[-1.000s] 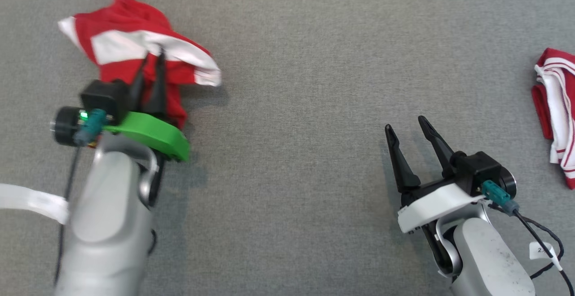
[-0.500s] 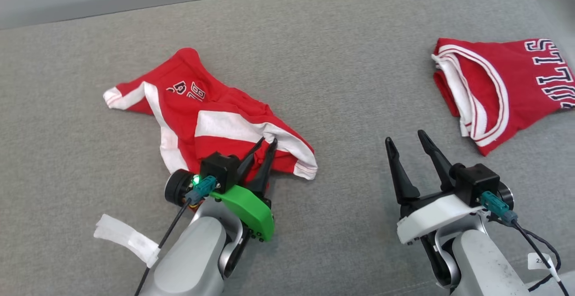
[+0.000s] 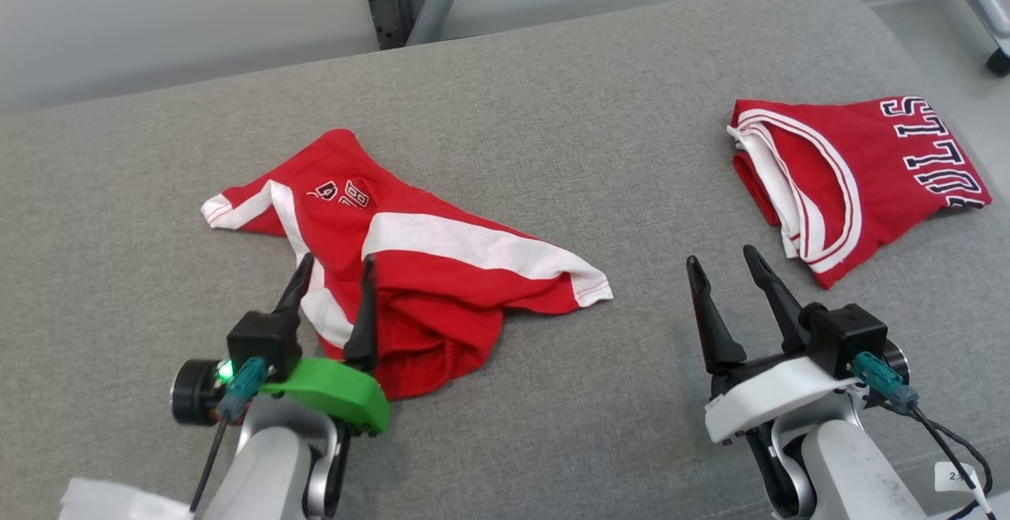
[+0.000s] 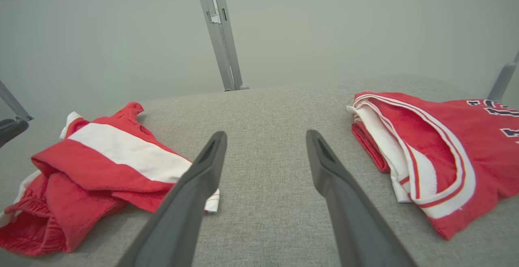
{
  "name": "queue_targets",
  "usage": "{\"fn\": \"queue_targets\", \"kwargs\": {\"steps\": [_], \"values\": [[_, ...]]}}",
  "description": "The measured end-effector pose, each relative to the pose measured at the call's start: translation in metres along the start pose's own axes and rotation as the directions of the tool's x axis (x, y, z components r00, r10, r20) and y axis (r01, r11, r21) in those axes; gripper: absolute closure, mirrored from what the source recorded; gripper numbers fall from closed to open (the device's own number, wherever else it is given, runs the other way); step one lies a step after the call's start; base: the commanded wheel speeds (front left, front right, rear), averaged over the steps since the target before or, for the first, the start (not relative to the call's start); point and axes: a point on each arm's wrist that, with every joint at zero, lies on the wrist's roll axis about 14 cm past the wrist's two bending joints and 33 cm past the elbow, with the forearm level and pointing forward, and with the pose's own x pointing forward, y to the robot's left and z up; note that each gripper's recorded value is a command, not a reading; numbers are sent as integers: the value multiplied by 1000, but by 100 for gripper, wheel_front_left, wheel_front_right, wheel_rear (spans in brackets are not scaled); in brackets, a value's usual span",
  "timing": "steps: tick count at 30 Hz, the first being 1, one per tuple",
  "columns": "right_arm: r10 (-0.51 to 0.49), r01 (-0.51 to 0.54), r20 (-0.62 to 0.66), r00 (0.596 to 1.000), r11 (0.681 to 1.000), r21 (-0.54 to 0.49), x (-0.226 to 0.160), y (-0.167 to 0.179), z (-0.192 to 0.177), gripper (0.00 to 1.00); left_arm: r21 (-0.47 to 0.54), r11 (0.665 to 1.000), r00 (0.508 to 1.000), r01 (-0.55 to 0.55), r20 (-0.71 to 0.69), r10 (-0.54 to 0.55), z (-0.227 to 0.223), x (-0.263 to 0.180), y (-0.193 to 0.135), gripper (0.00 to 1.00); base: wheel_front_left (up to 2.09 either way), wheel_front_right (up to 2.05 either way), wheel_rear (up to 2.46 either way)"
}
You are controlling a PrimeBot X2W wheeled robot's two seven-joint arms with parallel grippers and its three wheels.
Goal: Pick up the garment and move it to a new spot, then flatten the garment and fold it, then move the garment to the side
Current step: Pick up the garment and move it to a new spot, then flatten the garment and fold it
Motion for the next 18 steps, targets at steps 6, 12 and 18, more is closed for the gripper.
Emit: {"fn": "queue_targets", "kwargs": {"steps": [6,12,18], "values": [[30,-30,8,1000,999,19,-4,12,2,0,19,980,981,-196,-8,196,-6,-50,58,0,0,0,0],[48,-49,9,999,998,32,-11,20,2,0,31,938,939,-345,4,345,-6,-100,95,0,0,0,0],[63,-64,7,998,997,48,-18,27,1,0,33,919,919,-393,19,393,-5,-130,103,0,0,0,0]]}}
